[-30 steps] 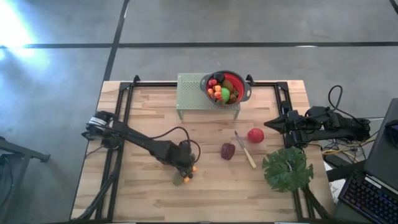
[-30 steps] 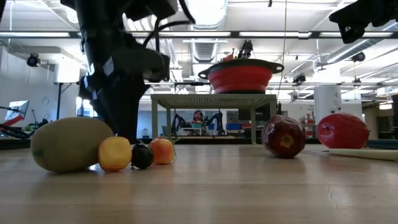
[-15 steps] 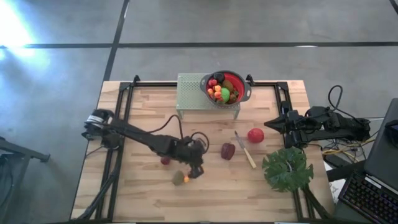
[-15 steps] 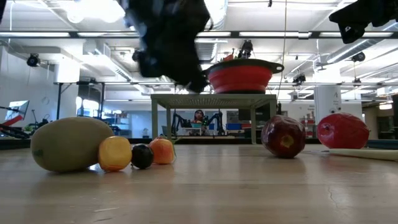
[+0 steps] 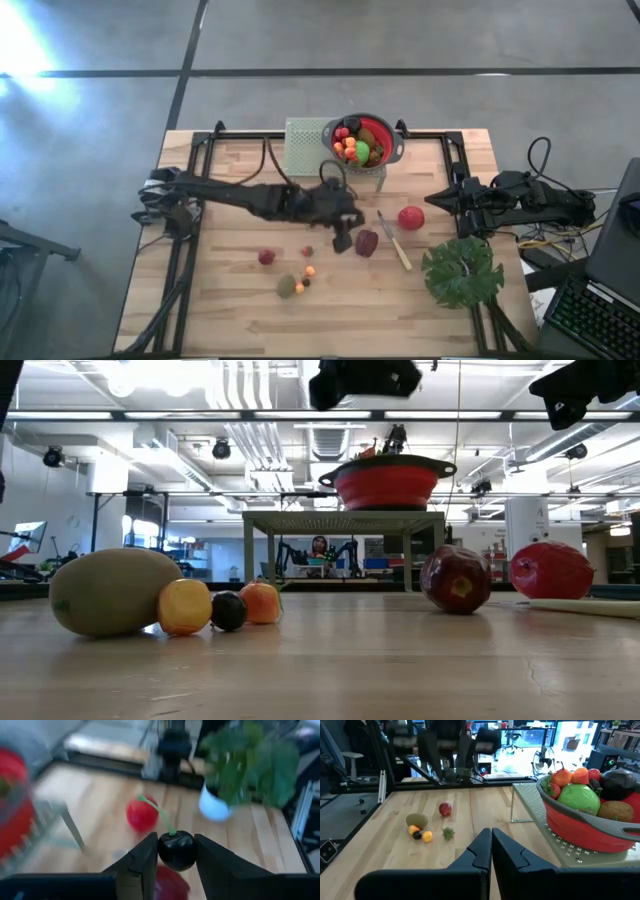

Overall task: Pick & Place Fruit
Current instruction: Put the black cherry into the black strainer bowl on the shelf

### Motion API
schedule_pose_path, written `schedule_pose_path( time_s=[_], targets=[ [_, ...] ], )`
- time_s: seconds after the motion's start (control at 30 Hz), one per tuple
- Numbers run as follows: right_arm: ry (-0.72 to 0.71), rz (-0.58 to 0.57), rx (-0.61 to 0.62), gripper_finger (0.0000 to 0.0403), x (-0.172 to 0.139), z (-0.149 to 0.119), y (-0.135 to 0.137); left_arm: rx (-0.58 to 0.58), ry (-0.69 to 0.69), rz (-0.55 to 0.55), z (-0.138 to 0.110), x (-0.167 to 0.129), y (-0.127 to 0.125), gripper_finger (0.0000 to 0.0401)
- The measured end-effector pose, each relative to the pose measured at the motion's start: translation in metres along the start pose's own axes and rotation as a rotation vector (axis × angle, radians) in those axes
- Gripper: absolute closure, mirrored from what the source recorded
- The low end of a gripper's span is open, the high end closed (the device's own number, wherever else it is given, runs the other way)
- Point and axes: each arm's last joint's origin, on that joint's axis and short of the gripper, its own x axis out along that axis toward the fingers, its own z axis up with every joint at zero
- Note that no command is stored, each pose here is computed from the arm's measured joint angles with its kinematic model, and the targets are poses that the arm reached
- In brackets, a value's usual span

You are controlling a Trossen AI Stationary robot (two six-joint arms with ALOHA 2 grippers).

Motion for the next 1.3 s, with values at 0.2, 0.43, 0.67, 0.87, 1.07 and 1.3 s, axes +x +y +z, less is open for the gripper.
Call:
schedule_pose_path(
  time_s=[0.2, 0.43, 0.67, 0.87, 1.07, 1.3],
  targets=[
    [0.0, 0.0, 0.0, 0.0394, 0.0, 0.0, 0.0, 0.033, -0.113, 0.043, 0.04, -0.011, 0.022, 0.028],
    [0.0, 0.0, 0.0, 0.0394, 0.0, 0.0, 0.0, 0.027, -0.157, 0.124, 0.059, -0.015, 0.057, 0.0277],
    [0.0, 0.0, 0.0, 0.0394, 0.0, 0.0, 0.0, -0.011, -0.161, 0.232, 0.064, -0.016, 0.103, 0.0278],
    [0.0, 0.0, 0.0, 0.0394, 0.0, 0.0, 0.0, 0.005, -0.159, 0.307, 0.067, -0.019, 0.133, 0.0279],
    [0.0, 0.0, 0.0, 0.0394, 0.0, 0.0, 0.0, 0.014, -0.138, 0.346, 0.063, -0.014, 0.151, 0.0279],
    [0.0, 0.0, 0.0, 0.0394, 0.0, 0.0, 0.0, 0.016, -0.103, 0.372, 0.056, -0.002, 0.164, 0.0279]
  ],
)
